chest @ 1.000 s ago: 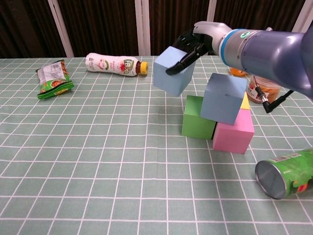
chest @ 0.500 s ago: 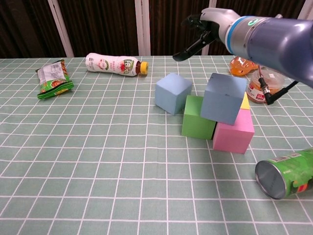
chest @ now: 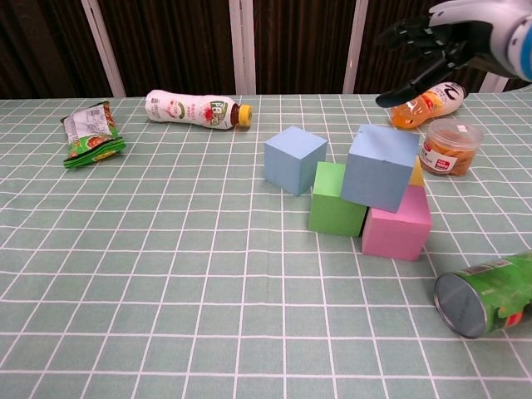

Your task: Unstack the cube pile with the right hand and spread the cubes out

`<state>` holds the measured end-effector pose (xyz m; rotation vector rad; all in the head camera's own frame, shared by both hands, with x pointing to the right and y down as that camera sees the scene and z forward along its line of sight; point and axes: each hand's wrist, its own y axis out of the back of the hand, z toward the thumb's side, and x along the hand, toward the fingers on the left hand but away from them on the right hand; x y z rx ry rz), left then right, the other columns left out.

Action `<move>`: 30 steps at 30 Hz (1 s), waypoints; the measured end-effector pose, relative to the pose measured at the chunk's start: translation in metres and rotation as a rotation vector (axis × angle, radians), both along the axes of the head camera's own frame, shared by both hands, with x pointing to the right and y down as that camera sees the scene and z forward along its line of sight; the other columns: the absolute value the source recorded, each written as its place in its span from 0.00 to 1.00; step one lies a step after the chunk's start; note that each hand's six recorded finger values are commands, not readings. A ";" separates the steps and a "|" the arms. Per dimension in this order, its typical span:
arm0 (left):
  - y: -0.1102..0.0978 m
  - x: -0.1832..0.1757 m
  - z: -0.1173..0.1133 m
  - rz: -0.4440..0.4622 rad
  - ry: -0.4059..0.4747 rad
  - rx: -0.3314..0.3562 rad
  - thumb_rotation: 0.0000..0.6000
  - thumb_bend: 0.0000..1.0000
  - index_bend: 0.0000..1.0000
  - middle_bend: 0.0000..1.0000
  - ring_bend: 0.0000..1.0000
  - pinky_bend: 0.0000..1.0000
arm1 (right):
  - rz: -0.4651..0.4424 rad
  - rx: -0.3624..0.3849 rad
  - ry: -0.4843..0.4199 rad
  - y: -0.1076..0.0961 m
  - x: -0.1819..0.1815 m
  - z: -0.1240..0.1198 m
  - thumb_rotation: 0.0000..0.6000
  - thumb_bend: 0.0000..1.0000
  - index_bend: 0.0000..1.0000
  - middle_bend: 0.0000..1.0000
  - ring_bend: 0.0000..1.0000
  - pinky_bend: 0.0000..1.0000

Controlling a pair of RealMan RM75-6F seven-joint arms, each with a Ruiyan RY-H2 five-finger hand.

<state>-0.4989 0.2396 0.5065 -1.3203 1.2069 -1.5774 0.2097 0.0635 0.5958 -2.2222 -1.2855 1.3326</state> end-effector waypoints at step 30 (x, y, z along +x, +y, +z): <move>-0.001 -0.008 -0.004 -0.017 0.019 0.003 1.00 0.15 0.20 0.04 0.00 0.00 | -0.049 -0.054 -0.148 0.075 -0.017 -0.023 1.00 0.24 0.09 0.00 0.04 0.00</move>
